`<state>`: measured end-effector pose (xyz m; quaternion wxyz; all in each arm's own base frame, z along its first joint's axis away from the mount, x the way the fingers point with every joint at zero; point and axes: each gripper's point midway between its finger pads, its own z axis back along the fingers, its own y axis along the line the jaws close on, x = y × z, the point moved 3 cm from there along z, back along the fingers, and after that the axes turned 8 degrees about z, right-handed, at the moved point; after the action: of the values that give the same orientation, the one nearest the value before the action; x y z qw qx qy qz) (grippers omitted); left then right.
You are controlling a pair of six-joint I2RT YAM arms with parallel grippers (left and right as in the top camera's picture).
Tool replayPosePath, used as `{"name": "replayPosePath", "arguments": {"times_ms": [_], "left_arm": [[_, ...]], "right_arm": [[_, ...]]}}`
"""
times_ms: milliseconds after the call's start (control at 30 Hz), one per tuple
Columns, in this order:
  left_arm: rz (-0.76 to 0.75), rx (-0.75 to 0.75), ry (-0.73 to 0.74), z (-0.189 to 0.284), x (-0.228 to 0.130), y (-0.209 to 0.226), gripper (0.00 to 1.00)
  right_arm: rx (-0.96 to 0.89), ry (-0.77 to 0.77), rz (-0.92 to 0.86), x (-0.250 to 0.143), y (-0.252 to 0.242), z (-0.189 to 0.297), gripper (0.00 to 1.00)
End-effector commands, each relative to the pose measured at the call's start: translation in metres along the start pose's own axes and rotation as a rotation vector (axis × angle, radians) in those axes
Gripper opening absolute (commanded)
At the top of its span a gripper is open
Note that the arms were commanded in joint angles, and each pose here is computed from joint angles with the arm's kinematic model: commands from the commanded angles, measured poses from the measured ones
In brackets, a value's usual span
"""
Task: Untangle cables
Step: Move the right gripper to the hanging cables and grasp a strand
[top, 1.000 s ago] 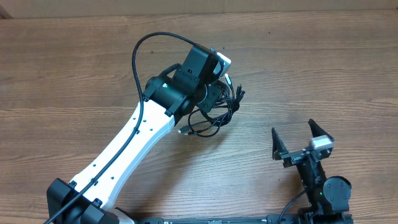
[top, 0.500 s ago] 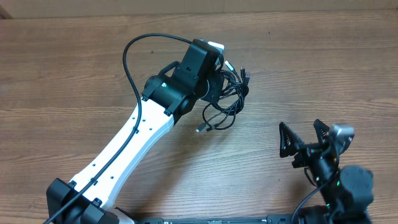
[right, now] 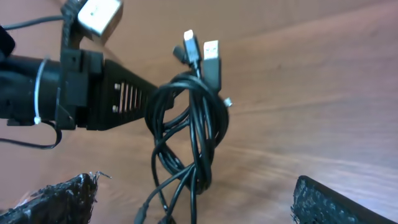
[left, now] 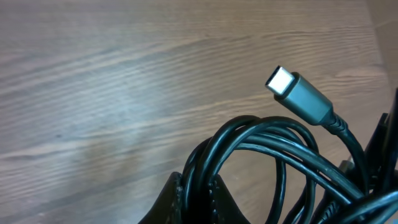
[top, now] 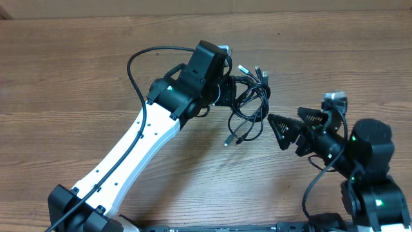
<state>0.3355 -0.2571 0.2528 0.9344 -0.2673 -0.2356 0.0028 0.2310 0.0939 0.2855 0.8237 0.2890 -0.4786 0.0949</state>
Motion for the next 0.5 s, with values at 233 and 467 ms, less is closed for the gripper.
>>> {"name": "replayPosePath", "arguments": {"times_ms": [233, 467], "left_arm": [[0.001, -0.112, 0.010, 0.019, 0.002, -0.021, 0.04], [-0.173, -0.116, 0.040, 0.020, -0.002, -0.016, 0.04]], "right_arm": [[0.089, 0.012, -0.032, 0.003, 0.014, 0.001, 0.76], [-0.014, -0.020, -0.036, 0.008, -0.001, 0.001, 0.62]]}}
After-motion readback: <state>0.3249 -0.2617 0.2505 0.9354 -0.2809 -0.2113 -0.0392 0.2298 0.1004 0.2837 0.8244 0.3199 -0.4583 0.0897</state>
